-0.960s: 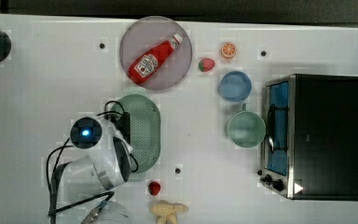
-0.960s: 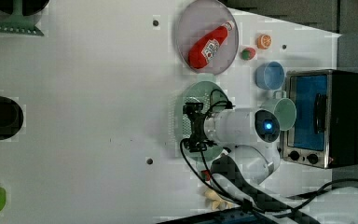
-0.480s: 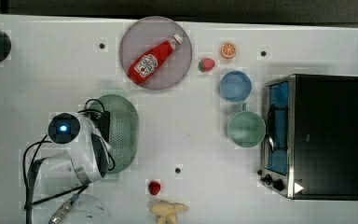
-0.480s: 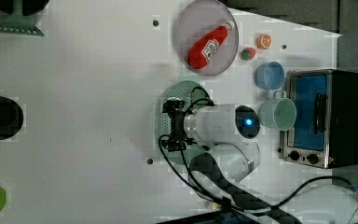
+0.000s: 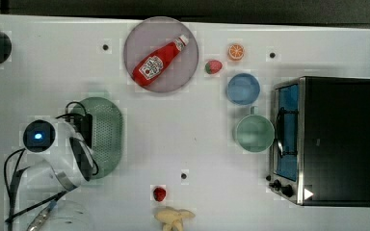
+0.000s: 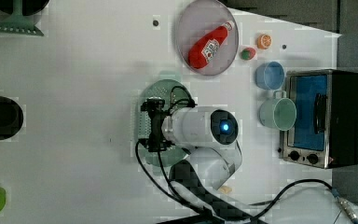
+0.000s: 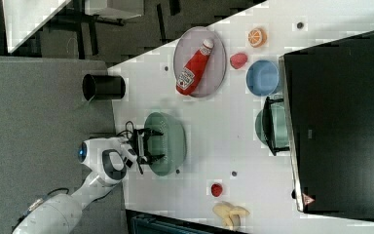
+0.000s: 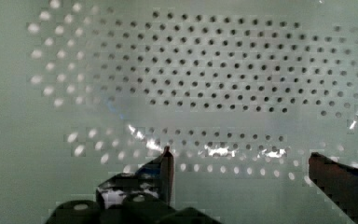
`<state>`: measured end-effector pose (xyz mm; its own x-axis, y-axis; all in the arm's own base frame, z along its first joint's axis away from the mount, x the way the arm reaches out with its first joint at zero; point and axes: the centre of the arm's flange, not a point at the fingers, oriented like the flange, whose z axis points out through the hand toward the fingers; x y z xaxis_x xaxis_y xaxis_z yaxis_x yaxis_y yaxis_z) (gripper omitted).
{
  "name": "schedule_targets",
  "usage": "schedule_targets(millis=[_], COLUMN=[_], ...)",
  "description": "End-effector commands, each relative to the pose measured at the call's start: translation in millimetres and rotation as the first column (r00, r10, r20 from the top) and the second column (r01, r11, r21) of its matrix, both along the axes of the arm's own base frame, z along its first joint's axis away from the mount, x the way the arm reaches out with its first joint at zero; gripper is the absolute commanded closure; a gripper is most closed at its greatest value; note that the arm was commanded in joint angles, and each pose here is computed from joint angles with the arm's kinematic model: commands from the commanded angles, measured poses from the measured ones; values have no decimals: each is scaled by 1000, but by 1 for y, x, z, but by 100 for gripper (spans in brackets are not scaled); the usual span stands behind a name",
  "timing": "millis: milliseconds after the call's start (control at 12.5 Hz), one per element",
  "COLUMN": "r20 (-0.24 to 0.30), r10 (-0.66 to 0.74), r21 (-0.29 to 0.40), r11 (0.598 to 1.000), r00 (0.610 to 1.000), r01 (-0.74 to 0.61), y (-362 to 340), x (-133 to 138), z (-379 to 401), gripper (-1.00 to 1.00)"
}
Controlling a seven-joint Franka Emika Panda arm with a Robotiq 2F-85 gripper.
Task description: Drag strainer right to left.
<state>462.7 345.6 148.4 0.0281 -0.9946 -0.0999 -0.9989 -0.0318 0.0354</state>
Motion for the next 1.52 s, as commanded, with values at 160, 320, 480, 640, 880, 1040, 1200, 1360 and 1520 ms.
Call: schedule_targets(millis=[160,320,480,640,880,1040,1200,1360,1520], r20=[-6,-5,-4,6,8,13,2,20,76], r10=[-23,-16,-7,-1,-6,-5,51,193,285], r21=[36,41,45,56,65,57,20,4,-2], r11=[999,999,999,998,998,998,998,981,958], r00=[1000,1000,1000,1000,1000,1000,999,981,956], r01=[23,16,7,1,5,4,-51,-193,-285], y=[42,52,61,69,74,68,47,19,-24], x=[-2,-1,-3,-2,-1,5,18,39,64], z=[3,3,1,2,4,15,46,103,172], gripper=[-100,-100,-100,-100,-100,-100,-100,-100,-100])
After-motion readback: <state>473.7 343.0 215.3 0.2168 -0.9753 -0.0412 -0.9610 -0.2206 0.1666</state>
